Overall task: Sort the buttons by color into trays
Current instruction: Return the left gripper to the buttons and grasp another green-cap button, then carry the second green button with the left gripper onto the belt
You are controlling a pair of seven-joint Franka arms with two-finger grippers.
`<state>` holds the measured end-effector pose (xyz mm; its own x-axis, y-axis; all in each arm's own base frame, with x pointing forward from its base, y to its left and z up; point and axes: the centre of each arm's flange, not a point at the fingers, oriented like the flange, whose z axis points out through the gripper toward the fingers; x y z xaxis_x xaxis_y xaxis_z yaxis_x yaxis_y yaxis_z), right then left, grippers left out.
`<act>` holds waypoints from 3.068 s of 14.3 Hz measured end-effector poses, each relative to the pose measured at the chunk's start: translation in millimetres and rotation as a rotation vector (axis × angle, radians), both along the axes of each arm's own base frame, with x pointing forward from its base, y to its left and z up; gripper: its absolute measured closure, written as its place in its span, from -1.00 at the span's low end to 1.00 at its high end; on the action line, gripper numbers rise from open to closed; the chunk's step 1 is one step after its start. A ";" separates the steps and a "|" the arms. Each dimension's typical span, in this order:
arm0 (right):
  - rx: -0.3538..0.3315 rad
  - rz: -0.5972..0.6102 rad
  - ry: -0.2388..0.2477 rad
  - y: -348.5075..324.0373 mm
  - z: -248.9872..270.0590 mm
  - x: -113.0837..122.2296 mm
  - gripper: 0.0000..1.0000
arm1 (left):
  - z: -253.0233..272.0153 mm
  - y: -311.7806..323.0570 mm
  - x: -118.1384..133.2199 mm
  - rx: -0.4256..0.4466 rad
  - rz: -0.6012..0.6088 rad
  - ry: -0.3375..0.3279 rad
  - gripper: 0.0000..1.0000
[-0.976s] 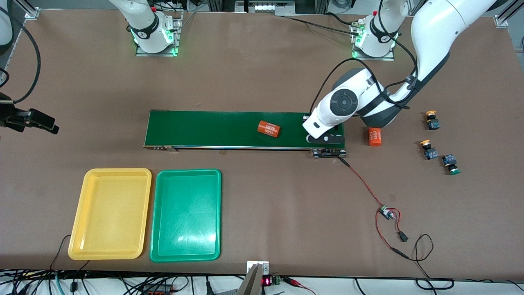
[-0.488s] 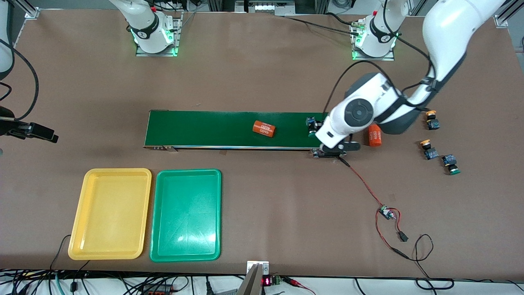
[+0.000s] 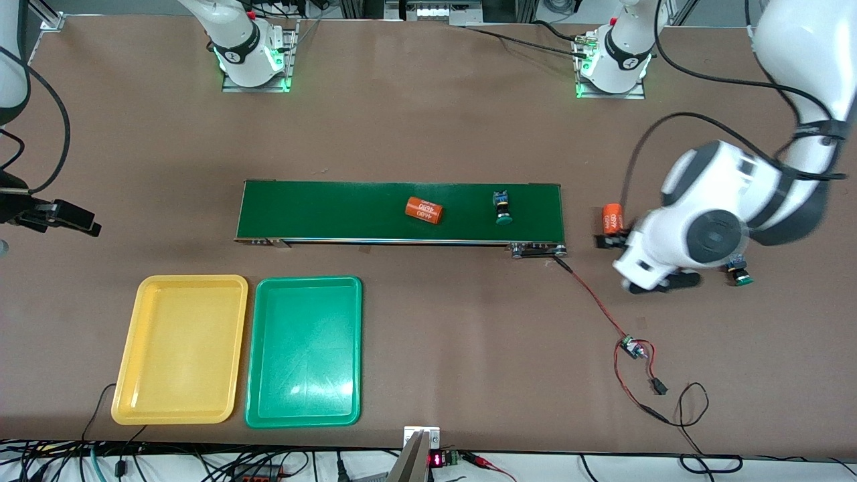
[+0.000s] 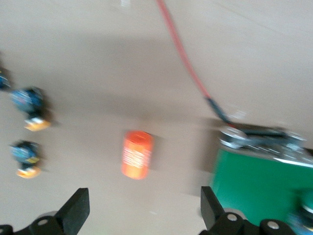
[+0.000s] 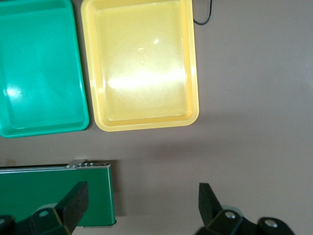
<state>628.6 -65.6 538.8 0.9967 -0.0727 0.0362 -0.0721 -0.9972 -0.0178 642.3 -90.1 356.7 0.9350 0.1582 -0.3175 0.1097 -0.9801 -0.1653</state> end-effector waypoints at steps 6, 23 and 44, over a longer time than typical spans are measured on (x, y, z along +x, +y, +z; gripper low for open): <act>-0.021 0.054 0.042 30.6 52.0 -34.0 -1.00 | -50.7 173.8 11.3 0.045 0.029 0.037 -1.00; -0.060 0.108 0.027 56.4 61.1 -35.7 -1.00 | -183.1 320.6 -11.8 -0.112 -0.105 -0.056 -0.81; -0.060 0.098 0.032 51.3 59.0 -35.2 -1.00 | -37.1 -64.9 -22.4 -0.166 -0.237 0.124 0.16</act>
<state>593.3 -14.3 597.8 0.9996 0.0261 0.0055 0.0258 -0.9987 0.0432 619.9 -155.0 319.6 0.8919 -0.1235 -0.4350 -0.1365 -0.9906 0.0013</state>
